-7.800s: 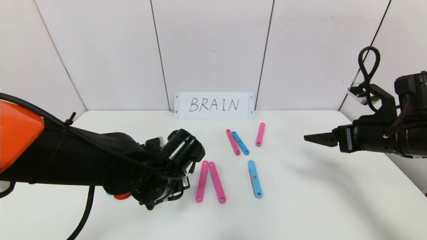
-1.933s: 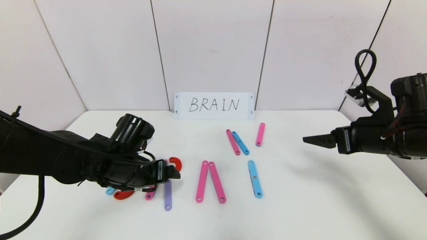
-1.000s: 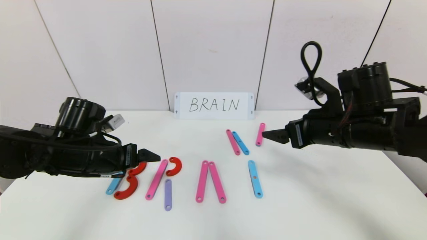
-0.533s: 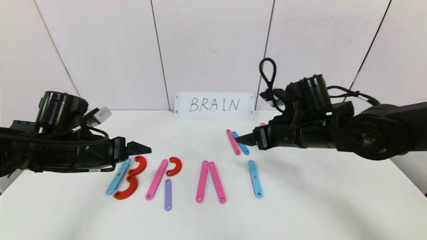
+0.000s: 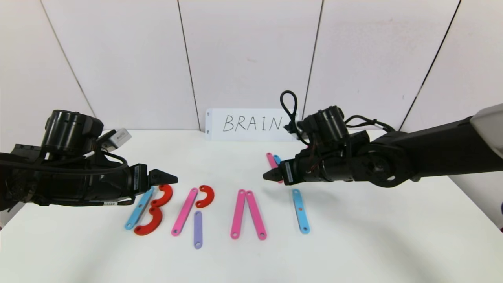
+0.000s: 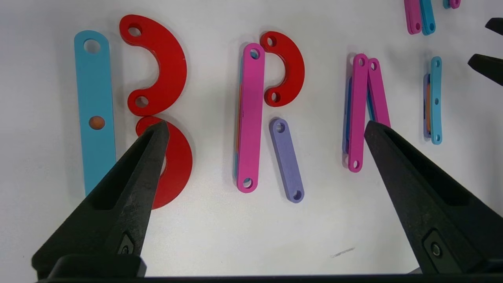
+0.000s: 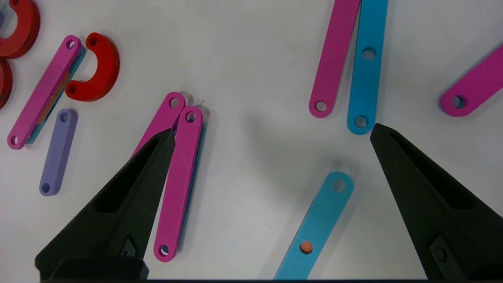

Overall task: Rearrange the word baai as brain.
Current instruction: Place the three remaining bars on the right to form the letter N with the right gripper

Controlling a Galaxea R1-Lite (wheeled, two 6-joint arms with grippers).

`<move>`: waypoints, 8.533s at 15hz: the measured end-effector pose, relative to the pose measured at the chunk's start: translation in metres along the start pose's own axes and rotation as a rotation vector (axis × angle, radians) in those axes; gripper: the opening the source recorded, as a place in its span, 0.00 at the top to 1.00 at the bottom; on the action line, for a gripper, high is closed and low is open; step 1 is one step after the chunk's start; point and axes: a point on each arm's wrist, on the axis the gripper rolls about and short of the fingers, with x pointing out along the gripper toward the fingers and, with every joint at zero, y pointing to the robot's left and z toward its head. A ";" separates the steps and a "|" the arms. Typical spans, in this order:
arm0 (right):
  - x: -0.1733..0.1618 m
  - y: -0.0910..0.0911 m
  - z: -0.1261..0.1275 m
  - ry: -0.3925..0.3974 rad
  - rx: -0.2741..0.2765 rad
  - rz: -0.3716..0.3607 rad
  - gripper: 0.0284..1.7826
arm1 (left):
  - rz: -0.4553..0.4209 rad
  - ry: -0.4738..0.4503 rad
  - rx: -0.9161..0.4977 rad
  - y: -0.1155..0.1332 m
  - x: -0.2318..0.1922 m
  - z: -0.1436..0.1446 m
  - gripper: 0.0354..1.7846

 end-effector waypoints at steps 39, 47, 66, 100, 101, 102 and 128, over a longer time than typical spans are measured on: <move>0.093 -0.011 -0.002 0.001 -0.003 -0.172 0.27 | -0.013 0.021 -0.004 0.001 0.002 -0.004 0.03; 0.093 -0.011 -0.002 0.003 0.000 -0.180 0.86 | -0.013 0.026 -0.004 0.001 0.002 -0.005 0.03; -0.065 -0.015 -0.051 -0.045 0.217 -0.394 0.86 | -0.021 0.047 0.002 -0.002 0.005 -0.010 0.03; -0.037 -0.027 -0.093 0.064 0.299 -0.465 0.03 | -0.020 0.054 0.000 -0.001 0.007 -0.010 0.03; -0.038 -0.027 -0.091 0.053 0.307 -0.456 0.03 | -0.020 0.054 0.000 -0.001 0.007 -0.010 0.03; -0.039 -0.026 -0.089 0.034 0.317 -0.435 0.03 | -0.020 0.053 0.000 -0.001 0.007 -0.010 0.03; -0.034 -0.032 -0.088 0.016 0.394 -0.312 0.03 | -0.020 0.052 0.001 -0.001 0.007 -0.010 0.03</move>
